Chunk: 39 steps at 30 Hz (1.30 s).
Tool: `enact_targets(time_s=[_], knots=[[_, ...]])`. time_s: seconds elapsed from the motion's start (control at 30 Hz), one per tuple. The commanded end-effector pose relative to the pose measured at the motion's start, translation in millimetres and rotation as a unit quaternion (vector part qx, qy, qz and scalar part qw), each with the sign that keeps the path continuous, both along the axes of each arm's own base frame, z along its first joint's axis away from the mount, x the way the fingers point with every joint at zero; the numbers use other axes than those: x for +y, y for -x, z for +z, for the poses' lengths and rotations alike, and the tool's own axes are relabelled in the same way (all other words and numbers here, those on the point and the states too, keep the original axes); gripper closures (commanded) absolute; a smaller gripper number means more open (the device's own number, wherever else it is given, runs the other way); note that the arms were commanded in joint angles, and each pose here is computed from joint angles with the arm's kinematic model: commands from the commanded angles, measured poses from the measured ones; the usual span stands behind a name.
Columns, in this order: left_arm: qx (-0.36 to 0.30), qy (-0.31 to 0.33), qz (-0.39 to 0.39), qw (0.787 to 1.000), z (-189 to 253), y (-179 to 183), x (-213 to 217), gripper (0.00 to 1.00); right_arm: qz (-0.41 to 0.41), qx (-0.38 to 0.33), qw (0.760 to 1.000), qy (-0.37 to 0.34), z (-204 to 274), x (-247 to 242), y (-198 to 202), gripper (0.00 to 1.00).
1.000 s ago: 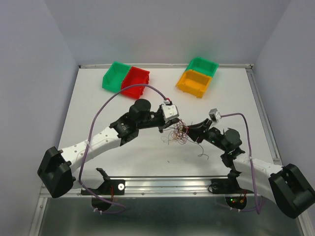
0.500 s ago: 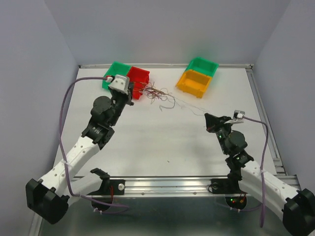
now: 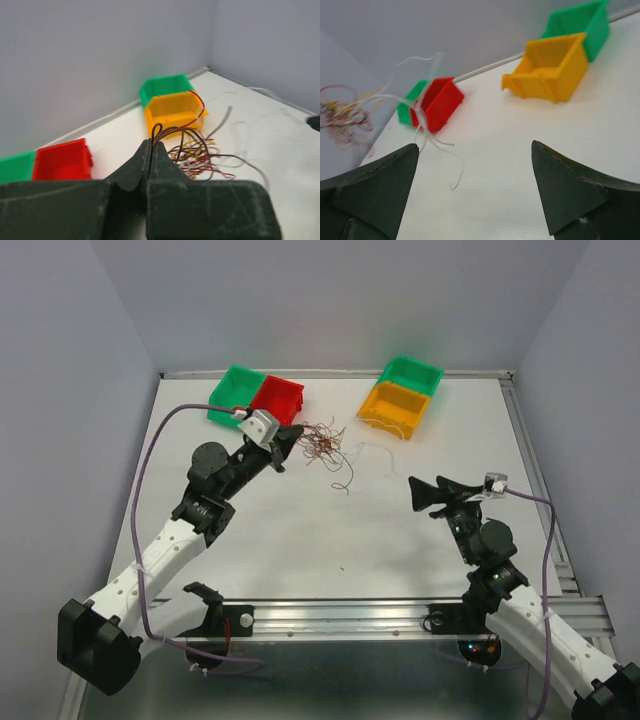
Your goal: Untangle the cables
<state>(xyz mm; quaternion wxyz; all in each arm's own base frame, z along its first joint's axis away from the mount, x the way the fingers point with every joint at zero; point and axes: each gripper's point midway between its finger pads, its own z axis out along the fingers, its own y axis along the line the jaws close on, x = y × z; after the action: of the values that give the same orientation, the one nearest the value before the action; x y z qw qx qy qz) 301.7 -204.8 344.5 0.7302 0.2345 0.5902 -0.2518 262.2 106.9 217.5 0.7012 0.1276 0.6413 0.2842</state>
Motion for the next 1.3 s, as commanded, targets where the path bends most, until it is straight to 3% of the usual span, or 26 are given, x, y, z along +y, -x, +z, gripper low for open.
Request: enact_targets(time_s=[0.0,0.13,0.27,0.4,0.5,0.53,0.7,0.73,0.8,0.87,0.93,1.0,1.03,1.07,1.1,1.2,1.23,1.27], knots=[[-0.045,-0.060,-0.227,0.971,2.3,56.7,-70.1,0.97,0.238,-0.132,0.961,0.050,32.3,74.9,45.7,0.00],[-0.047,-0.110,-0.245,0.962,-21.0,75.6,-100.1,0.97,0.353,-0.162,0.919,0.068,33.3,107.7,71.2,0.00],[-0.051,-0.120,-0.269,0.954,-27.2,91.9,-113.6,0.97,0.385,-0.154,0.906,0.081,22.1,121.0,70.5,0.00],[-0.039,-0.122,-0.271,0.954,-30.4,91.3,-118.0,0.97,0.422,-0.155,0.888,0.096,16.0,137.2,73.8,0.09],[-0.034,-0.121,-0.277,0.953,-30.8,92.6,-120.6,0.97,0.431,-0.146,0.885,0.102,12.4,148.8,70.7,0.32],[-0.032,-0.118,-0.278,0.953,-29.6,93.3,-120.6,0.97,0.432,-0.148,0.884,0.100,16.2,152.9,70.1,0.48],[-0.035,-0.110,-0.270,0.956,-22.5,94.0,-116.9,0.97,0.444,-0.132,0.880,0.104,9.8,165.3,66.9,0.70],[-0.038,-0.107,-0.270,0.956,-18.9,95.9,-115.1,0.97,0.434,-0.128,0.886,0.100,11.2,165.5,62.0,0.83],[-0.042,-0.104,-0.271,0.956,-16.0,98.6,-113.1,0.97,0.422,-0.127,0.892,0.097,12.5,163.4,58.6,0.95],[-0.045,-0.101,-0.260,0.959,-11.9,96.9,-109.9,0.98,0.405,-0.126,0.901,0.092,14.8,158.7,54.9,1.00],[-0.050,-0.085,-0.209,0.973,1.3,84.8,-98.1,1.00,0.363,-0.104,0.922,0.083,10.5,148.6,43.1,0.99],[-0.041,-0.043,-0.045,0.997,21.3,42.2,-59.6,1.00,0.313,-0.089,0.942,0.077,14.1,134.8,30.6,0.99],[-0.040,0.011,0.084,0.996,37.7,17.3,-13.0,1.00,0.246,-0.052,0.965,0.074,8.5,116.8,12.1,1.00],[-0.048,0.032,0.097,0.994,44.7,15.3,-1.2,1.00,0.209,-0.023,0.975,0.076,-1.2,107.0,1.7,0.99],[-0.050,0.063,0.190,0.978,48.9,1.0,50.0,1.00,0.104,0.003,0.993,0.052,0.1,74.8,-17.6,1.00],[-0.070,0.146,0.248,0.955,69.6,3.4,102.9,1.00,-0.068,0.090,0.993,0.040,-26.4,12.7,-29.9,1.00],[-0.081,0.171,0.270,0.944,75.8,9.4,123.4,1.00,-0.159,0.121,0.979,0.045,-42.0,-22.1,-27.5,0.99],[-0.085,0.180,0.277,0.940,77.8,12.5,129.5,1.00,-0.199,0.117,0.972,0.033,-38.0,-39.7,-22.2,1.00]])
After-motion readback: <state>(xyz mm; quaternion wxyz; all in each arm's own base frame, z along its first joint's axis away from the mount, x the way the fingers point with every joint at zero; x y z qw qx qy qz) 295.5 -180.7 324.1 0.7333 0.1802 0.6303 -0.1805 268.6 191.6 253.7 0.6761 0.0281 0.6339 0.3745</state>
